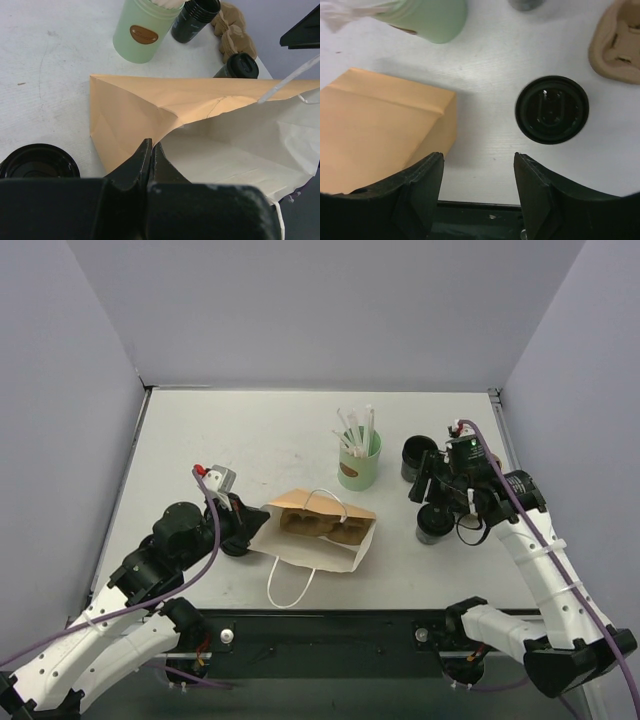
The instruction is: Pack the takeout coffee
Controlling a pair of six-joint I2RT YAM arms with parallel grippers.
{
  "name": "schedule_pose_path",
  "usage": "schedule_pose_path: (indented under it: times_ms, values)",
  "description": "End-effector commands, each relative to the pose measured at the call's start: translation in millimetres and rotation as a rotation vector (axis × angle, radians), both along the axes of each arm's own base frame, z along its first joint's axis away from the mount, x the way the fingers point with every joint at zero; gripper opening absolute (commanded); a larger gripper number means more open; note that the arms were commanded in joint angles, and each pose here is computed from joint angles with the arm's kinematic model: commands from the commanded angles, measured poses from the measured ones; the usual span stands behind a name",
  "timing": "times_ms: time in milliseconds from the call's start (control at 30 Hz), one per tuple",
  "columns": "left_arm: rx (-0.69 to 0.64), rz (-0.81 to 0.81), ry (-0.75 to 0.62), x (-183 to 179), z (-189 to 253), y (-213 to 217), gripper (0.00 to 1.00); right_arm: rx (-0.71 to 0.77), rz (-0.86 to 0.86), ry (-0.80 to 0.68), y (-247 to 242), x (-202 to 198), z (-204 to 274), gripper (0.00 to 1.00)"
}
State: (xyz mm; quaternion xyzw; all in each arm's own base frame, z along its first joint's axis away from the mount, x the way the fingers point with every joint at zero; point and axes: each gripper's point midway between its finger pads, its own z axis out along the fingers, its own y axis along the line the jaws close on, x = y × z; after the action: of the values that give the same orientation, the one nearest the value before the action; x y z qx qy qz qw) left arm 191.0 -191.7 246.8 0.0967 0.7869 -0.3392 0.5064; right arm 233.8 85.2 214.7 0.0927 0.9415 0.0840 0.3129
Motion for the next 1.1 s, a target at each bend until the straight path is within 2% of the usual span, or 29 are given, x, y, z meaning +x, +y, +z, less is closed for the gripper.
schedule_pose_path:
  times_ms: [0,33,133,233,500,700,867,1033,1067]
  values:
    - [-0.021,-0.013,0.01,-6,5,-1,0.0,0.116,0.217,-0.168,38,-6,50,0.6]
    - [-0.033,-0.012,0.003,-7,6,0,0.0,0.165,0.311,-0.176,55,-16,51,0.62]
    - [-0.03,-0.01,0.019,-10,-8,2,0.0,0.244,0.451,-0.238,81,-35,66,0.66]
    - [-0.044,-0.007,0.028,-13,-4,4,0.0,0.317,0.478,-0.194,96,-51,70,0.67]
    - [-0.068,-0.039,0.019,-18,7,-2,0.0,0.297,0.551,-0.194,106,-71,80,0.67]
    - [-0.064,-0.028,0.038,-18,-5,-1,0.0,0.188,0.571,-0.235,109,-69,97,0.64]
    - [-0.074,0.003,0.032,-10,-3,-3,0.0,0.075,0.59,-0.337,113,-66,126,0.57]
    - [-0.084,0.005,0.03,-2,9,-11,0.0,-0.024,0.776,-0.417,150,-84,146,0.53]
    - [-0.085,0.001,0.033,-1,10,-12,0.0,-0.082,0.807,-0.427,159,-81,144,0.52]
